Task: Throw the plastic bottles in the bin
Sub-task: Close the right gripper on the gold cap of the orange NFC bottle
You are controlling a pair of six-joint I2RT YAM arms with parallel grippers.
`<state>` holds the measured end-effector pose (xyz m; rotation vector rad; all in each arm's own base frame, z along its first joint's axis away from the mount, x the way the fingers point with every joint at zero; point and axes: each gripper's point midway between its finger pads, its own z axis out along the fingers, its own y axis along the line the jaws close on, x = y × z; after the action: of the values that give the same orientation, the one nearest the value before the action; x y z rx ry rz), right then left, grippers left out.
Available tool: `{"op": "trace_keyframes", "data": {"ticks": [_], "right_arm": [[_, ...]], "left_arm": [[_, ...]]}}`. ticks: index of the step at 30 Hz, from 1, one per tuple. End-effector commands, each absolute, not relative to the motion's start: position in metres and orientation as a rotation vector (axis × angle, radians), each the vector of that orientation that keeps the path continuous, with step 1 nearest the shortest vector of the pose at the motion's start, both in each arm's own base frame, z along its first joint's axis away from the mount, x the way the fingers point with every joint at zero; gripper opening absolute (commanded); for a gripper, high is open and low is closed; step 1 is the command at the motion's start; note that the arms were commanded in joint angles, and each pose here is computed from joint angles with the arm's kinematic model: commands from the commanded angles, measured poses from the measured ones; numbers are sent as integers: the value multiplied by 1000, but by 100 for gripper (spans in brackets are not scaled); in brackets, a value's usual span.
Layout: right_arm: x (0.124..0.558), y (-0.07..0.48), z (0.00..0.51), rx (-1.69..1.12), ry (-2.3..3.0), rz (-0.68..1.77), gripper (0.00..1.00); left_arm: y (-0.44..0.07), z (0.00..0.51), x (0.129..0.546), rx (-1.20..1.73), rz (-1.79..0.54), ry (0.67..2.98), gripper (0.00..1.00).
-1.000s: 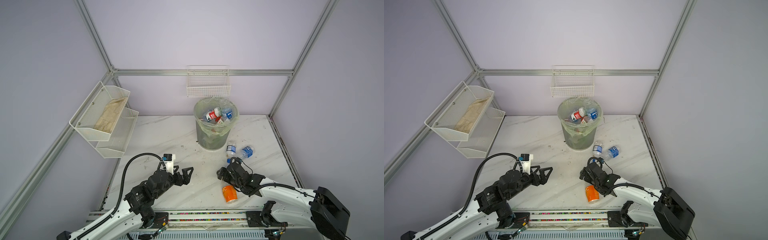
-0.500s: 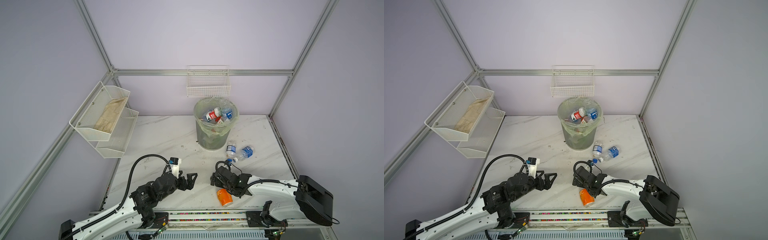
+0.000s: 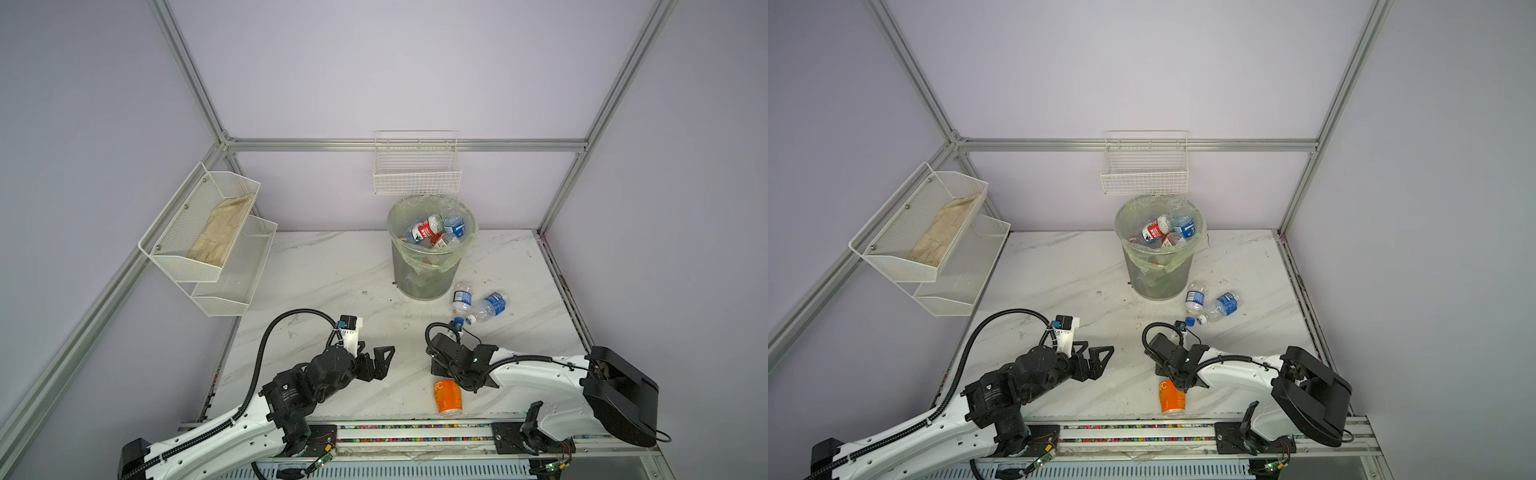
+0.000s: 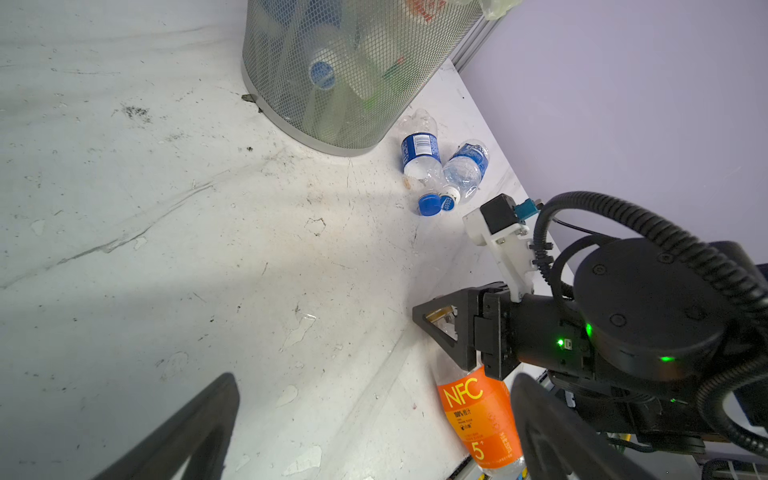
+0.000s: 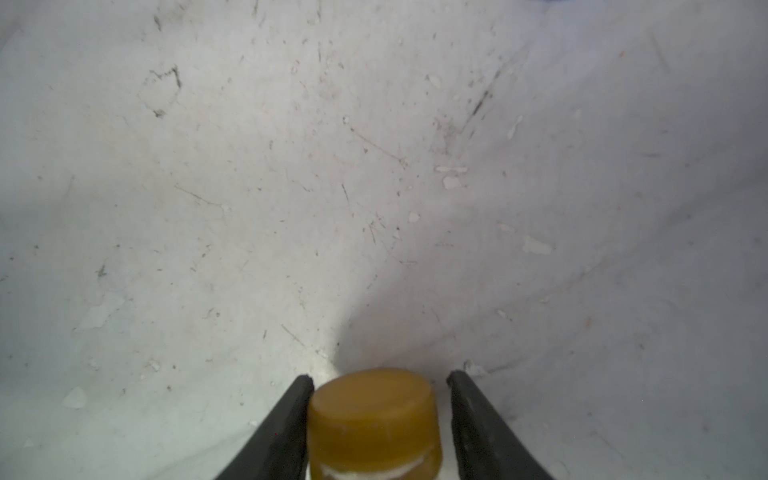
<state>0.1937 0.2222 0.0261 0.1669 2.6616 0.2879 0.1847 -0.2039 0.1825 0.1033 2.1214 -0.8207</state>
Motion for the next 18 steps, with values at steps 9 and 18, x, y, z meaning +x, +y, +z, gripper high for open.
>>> {"op": "trace_keyframes", "data": {"ticks": [9,18], "right_arm": [[200,220,20,158,2663,169,36],[216,233,71,150,2546,284,26]], "left_arm": [[-203,179,187,83,-813,2110,100],[-203,179,188,89,-795,2110,100]]}}
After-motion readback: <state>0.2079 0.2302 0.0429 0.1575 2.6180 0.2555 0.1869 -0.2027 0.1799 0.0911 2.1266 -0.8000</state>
